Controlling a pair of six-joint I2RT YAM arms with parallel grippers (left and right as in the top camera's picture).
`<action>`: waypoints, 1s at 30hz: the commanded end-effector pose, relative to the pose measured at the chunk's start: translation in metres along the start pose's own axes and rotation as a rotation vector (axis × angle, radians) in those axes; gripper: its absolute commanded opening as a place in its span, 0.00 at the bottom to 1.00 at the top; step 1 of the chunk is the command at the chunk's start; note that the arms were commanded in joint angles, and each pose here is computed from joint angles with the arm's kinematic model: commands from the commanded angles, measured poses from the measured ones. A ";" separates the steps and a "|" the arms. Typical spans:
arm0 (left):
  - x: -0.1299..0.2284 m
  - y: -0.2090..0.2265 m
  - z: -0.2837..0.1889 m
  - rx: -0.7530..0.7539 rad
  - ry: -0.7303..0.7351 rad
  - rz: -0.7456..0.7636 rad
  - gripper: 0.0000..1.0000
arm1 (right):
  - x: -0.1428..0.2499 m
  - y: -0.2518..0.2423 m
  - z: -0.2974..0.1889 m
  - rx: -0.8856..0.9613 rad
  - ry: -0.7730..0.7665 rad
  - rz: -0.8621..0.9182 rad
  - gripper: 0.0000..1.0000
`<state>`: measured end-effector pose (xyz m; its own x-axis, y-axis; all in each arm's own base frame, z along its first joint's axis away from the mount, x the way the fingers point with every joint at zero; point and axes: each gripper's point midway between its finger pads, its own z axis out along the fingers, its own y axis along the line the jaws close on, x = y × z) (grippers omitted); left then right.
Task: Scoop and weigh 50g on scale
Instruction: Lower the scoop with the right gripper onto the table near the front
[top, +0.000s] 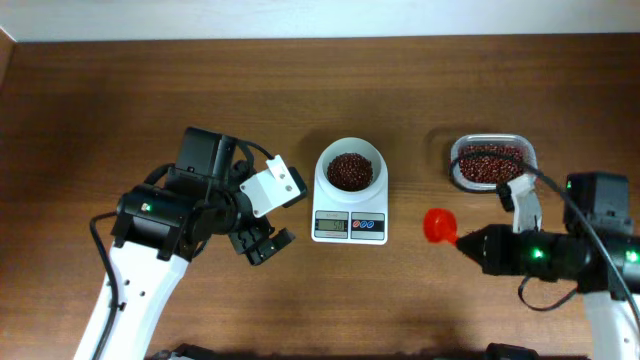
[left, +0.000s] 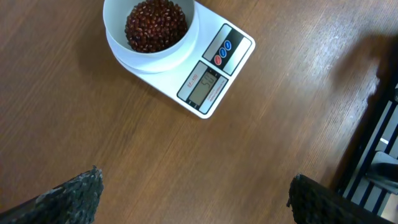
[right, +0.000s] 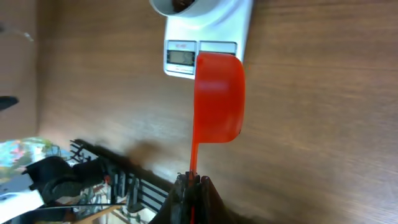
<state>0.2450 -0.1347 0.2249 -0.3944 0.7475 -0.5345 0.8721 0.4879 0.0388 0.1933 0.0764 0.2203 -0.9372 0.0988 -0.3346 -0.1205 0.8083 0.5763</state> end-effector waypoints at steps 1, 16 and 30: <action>-0.004 -0.002 -0.001 0.008 -0.014 0.021 0.99 | 0.007 0.020 -0.016 -0.036 -0.098 -0.068 0.04; -0.004 -0.002 -0.001 0.008 -0.014 0.021 0.99 | 0.062 -0.033 0.052 -0.028 -0.080 0.182 0.04; -0.004 -0.002 -0.001 0.008 -0.014 0.021 0.99 | 0.044 -0.046 0.063 -0.030 -0.157 0.215 0.04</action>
<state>0.2451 -0.1347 0.2248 -0.3946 0.7475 -0.5343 0.8721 0.4879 0.0385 0.1779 0.0829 0.1383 -0.8831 0.3371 -0.3264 0.0361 0.7424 0.6690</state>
